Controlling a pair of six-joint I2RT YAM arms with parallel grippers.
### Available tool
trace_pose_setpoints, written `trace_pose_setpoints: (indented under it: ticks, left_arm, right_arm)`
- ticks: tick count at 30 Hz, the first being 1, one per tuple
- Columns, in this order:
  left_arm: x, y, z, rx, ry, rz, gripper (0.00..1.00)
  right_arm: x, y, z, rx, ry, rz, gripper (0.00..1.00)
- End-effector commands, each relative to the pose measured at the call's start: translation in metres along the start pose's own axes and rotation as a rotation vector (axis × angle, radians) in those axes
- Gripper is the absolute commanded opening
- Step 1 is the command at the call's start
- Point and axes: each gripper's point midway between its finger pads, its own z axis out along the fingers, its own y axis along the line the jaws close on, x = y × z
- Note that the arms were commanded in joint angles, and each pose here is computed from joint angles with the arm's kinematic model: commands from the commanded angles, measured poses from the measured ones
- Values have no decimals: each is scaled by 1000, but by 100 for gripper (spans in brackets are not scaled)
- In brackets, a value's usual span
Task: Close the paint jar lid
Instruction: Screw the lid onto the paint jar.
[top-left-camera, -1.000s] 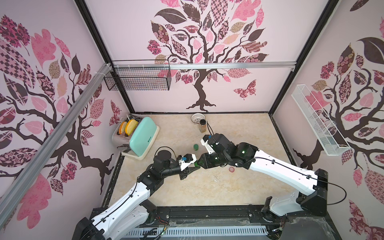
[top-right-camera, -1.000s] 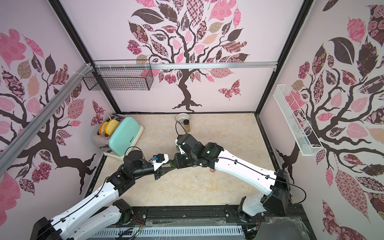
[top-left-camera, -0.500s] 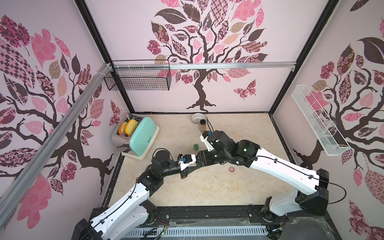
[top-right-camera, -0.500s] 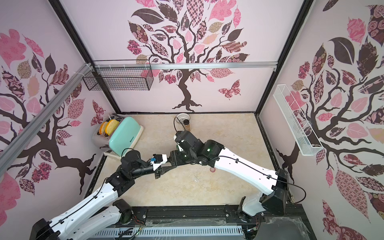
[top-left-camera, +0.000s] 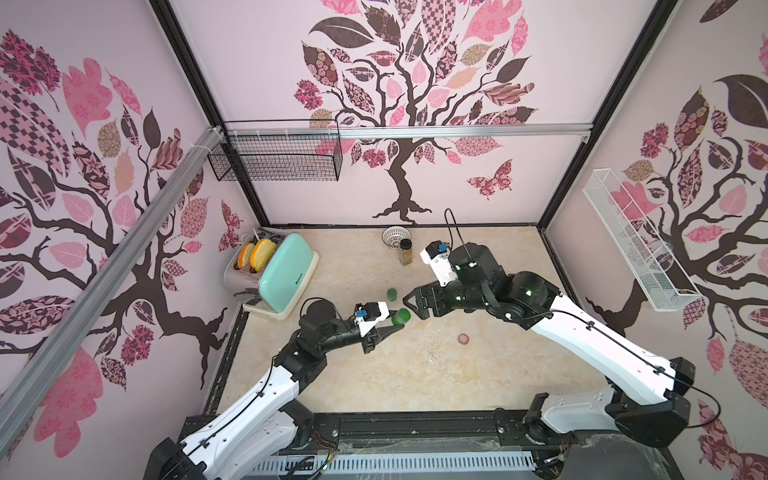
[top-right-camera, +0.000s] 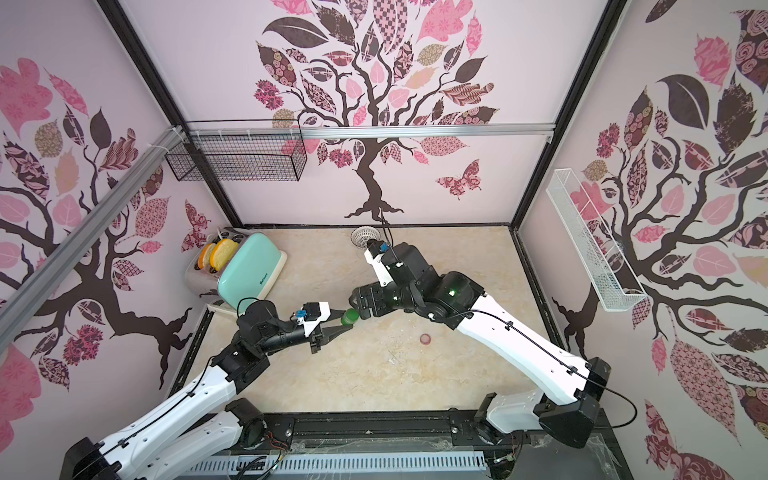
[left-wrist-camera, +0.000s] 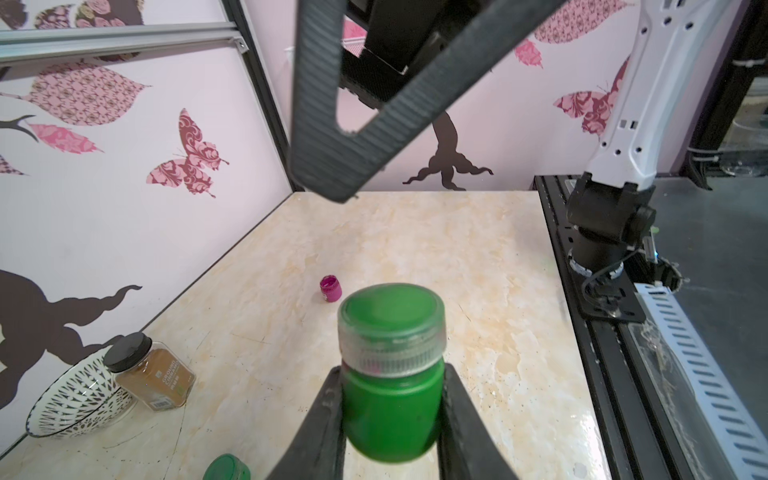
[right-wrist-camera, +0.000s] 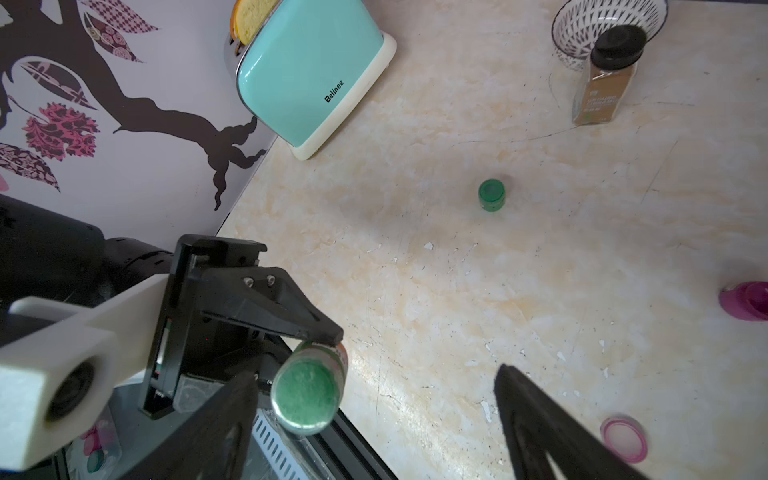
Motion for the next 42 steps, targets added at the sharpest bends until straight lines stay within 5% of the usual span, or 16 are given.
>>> trace_pose_setpoints:
  ticks: [1, 17, 42]
  left_arm:
    - [-13, 19, -7, -56, -74, -42, 16]
    - [-10, 30, -14, -42, -74, -80, 17]
    - [-7, 8, -10, 93, -55, -59, 17]
  right_arm:
    - [-10, 3, -5, -21, -38, -154, 97]
    - [6, 39, -9, -244, 44, -555, 88]
    - [10, 34, -1, -218, 196, -573, 78]
